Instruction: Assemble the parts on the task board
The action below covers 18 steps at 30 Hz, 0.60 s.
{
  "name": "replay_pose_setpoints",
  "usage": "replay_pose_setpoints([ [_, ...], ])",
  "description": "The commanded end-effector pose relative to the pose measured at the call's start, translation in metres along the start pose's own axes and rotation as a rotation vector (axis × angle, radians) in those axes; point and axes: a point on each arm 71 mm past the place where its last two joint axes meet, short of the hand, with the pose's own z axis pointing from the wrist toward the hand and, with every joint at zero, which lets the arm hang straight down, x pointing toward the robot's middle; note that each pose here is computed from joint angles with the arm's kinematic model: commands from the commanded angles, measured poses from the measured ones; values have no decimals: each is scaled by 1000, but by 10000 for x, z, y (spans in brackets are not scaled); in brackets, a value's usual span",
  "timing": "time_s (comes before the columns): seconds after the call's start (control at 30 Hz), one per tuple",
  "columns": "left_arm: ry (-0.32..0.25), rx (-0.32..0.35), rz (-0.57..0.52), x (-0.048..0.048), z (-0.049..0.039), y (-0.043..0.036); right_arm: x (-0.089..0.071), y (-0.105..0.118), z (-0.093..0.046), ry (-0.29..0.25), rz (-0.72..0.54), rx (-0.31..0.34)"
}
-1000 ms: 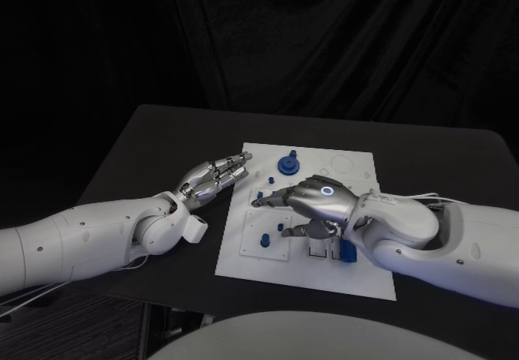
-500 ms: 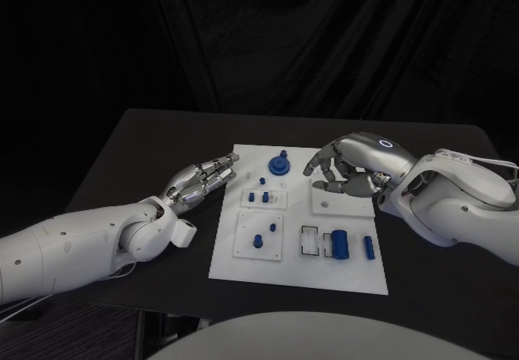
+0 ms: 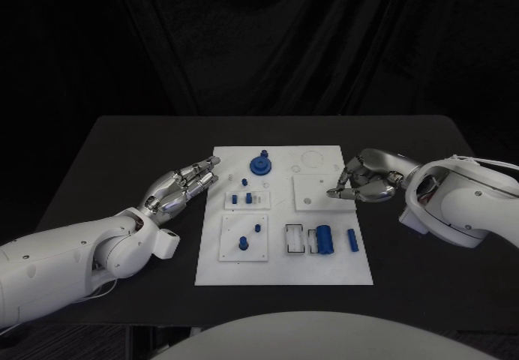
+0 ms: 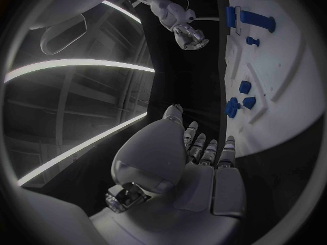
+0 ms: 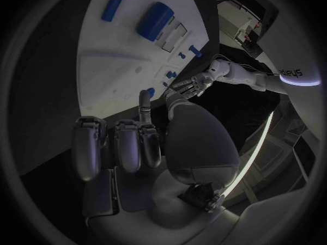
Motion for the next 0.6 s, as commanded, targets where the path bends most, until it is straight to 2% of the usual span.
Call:
replay_pose_setpoints([
  [0.03,-8,89,3,12,12,-79,135,-128,-57,90,-11,177],
  [0.23,-5,84,0,-1,4,-78,278,-132,-115,117,-35,222],
  [0.6,-3,72,-2,-14,-9,-73,482,-39,-159,101,-88,198],
])
